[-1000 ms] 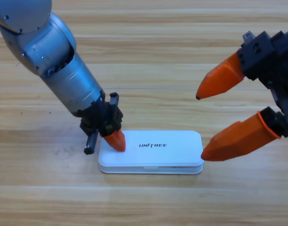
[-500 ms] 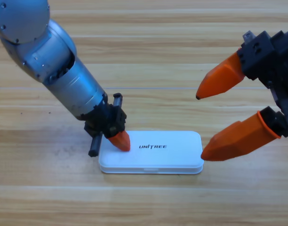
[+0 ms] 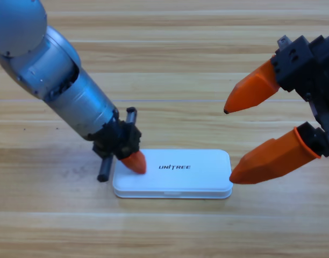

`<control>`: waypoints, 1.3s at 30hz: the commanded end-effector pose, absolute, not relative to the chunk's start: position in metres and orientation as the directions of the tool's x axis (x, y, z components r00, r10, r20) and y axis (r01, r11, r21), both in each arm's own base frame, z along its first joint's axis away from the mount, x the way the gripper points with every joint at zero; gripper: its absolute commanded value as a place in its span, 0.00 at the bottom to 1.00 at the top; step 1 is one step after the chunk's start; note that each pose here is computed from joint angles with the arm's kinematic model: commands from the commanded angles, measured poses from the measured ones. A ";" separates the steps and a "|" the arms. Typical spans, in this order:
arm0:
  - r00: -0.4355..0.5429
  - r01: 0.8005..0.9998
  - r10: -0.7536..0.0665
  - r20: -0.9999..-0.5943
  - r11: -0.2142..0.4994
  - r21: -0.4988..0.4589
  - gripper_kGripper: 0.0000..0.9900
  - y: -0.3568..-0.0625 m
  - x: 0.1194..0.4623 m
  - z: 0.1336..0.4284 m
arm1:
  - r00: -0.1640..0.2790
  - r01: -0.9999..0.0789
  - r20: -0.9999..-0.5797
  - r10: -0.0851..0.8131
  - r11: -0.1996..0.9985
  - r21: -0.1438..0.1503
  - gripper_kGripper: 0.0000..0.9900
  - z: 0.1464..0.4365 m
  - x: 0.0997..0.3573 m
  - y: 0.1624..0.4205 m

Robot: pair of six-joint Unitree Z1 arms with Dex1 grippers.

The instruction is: Clean up eraser and pencils

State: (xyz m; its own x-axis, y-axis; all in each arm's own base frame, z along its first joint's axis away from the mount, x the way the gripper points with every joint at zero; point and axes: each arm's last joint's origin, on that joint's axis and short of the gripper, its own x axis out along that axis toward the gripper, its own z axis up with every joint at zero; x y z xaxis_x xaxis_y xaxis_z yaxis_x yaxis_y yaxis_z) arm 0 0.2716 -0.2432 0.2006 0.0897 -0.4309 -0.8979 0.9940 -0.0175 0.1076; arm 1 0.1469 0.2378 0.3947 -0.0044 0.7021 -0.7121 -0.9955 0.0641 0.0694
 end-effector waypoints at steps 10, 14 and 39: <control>0.127 0.991 -0.524 -0.842 0.034 0.129 0.00 -0.196 0.198 0.386 | -0.059 -0.993 -0.741 0.669 0.037 0.112 1.00 0.374 0.147 0.252; 0.133 0.991 -0.532 -0.836 0.052 0.124 0.00 -0.182 0.182 0.396 | -0.060 -0.993 -0.742 0.668 0.037 0.113 1.00 0.374 0.146 0.251; 0.124 0.992 -0.482 -0.867 0.071 0.102 1.00 -0.172 0.175 0.367 | -0.060 -0.993 -0.744 0.666 0.039 0.115 1.00 0.373 0.147 0.251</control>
State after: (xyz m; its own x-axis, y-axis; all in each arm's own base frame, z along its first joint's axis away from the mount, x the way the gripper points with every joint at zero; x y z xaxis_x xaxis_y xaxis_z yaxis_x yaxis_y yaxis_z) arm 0 0.1746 -0.1698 0.3831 0.1211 -0.5199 -0.8456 0.9926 0.0548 0.1085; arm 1 0.1469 0.2378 0.3947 -0.0044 0.7021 -0.7121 -0.9955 0.0641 0.0694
